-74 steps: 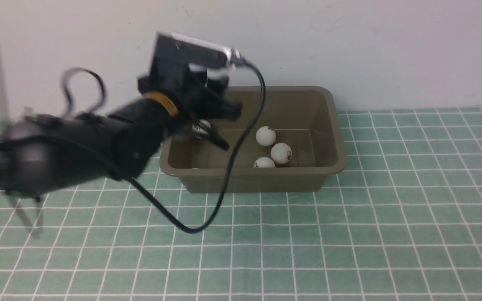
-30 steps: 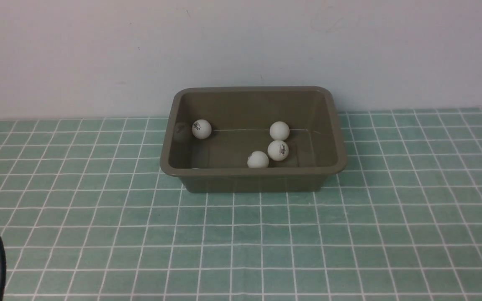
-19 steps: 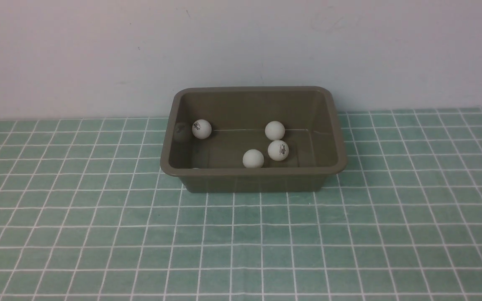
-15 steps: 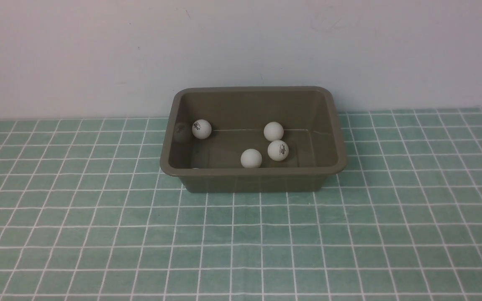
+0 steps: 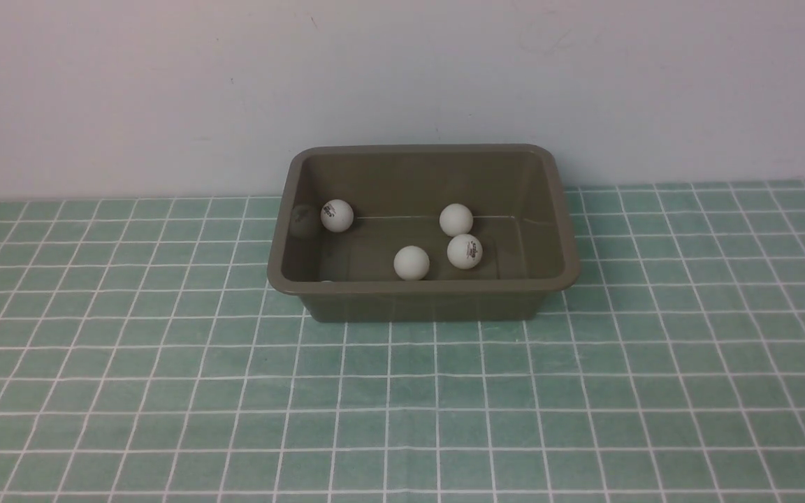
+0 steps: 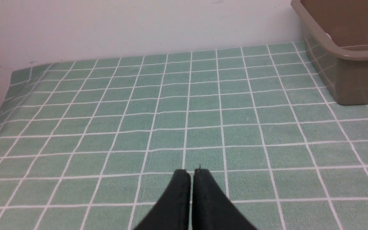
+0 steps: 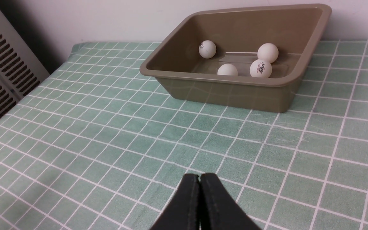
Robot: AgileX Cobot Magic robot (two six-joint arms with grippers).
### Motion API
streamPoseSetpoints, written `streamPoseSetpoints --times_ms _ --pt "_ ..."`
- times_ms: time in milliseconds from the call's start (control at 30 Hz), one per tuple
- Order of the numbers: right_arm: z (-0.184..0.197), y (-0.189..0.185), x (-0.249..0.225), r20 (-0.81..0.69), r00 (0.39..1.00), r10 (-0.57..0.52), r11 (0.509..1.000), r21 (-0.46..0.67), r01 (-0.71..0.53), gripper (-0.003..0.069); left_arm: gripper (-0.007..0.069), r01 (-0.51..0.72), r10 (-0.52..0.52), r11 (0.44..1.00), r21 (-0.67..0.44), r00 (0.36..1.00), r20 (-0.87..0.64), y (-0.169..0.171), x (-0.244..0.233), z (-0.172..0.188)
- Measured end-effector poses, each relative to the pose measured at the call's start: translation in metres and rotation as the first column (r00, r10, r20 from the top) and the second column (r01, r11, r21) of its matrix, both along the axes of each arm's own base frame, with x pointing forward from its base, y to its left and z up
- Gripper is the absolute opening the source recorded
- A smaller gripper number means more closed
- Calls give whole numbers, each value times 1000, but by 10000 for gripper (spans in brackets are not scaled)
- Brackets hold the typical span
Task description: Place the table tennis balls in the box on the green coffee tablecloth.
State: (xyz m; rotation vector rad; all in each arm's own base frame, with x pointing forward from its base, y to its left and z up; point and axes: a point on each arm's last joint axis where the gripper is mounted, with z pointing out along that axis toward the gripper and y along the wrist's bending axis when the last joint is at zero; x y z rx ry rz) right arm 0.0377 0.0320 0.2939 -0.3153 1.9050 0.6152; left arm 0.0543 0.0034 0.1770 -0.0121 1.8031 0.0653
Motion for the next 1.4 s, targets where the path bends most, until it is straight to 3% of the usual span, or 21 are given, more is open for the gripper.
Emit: streamPoseSetpoints --times_ms 100,233,467,767,1400 --pt "-1 -3 2 52 999 -7 997 -79 11 -18 -4 0 0 1000 0 1000 0 0 0 0" --pt "-14 -11 15 167 976 -138 964 -204 171 -18 -4 0 0 1000 0 1000 0 0 0 0" --pt "-65 -23 22 180 930 -319 899 -254 357 -18 -4 0 0 1000 0 1000 0 0 0 0" --pt "-111 -27 15 230 915 -332 878 -278 389 -18 -4 0 0 1000 0 1000 0 0 0 0" --pt "-114 -30 16 263 878 -399 847 -262 463 -18 -4 0 0 1000 0 1000 4 0 0 0"
